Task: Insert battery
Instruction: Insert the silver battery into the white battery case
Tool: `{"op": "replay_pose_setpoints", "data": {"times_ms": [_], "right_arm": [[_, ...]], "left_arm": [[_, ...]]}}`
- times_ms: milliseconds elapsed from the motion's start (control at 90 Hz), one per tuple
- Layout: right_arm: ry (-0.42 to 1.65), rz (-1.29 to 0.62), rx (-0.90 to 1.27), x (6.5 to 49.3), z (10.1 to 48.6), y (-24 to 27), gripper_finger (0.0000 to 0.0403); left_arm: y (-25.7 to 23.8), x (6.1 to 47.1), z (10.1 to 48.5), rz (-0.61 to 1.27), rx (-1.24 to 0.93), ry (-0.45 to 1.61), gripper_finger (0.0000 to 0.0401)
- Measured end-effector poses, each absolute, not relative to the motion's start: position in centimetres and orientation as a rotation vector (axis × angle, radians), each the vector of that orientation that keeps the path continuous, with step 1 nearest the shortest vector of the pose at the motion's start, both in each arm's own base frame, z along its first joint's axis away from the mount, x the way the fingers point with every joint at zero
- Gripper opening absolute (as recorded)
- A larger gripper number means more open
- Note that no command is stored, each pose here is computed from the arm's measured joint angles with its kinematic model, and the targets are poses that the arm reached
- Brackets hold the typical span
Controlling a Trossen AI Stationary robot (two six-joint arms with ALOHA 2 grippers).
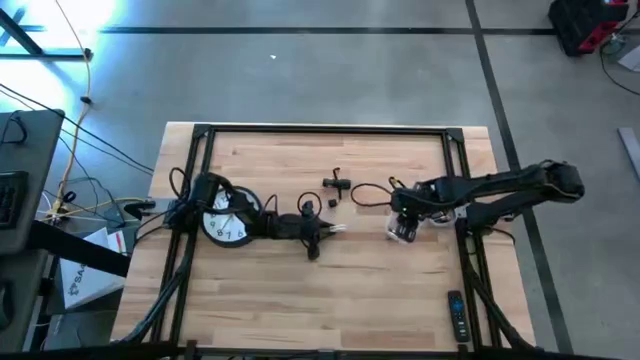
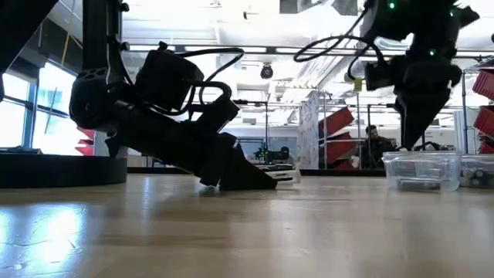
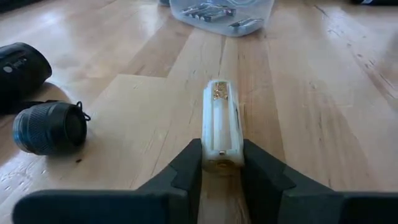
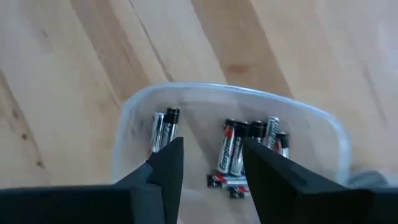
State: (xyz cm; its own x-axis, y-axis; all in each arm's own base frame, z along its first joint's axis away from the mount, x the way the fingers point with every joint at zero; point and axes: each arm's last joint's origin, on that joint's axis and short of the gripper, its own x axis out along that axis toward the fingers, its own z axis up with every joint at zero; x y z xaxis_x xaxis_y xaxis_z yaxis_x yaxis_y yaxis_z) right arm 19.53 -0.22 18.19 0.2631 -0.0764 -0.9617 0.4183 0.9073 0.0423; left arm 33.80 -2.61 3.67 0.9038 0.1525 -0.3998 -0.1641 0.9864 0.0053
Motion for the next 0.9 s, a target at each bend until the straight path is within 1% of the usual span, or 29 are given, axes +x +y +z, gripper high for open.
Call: {"op": "replay_pose_setpoints", "data": {"times_ms": [211,389,900], "right_arm": [[1.274,-0.344,0.304,19.5,16.0,-0.2,0.0111],[1.280,-0.347,0.251,19.9,15.4,-0.3,0.0102],[1.391,-0.376,0.253,20.8,13.0,-0.3,0.0082]], "left_arm": [[-2.6,33.8,3.7,0.163,-0.028,0.411,0.0070],[-2.6,33.8,3.7,0.164,-0.027,0.411,0.0070],[-2.7,33.8,3.7,0.165,-0.026,0.412,0.0070]]}}
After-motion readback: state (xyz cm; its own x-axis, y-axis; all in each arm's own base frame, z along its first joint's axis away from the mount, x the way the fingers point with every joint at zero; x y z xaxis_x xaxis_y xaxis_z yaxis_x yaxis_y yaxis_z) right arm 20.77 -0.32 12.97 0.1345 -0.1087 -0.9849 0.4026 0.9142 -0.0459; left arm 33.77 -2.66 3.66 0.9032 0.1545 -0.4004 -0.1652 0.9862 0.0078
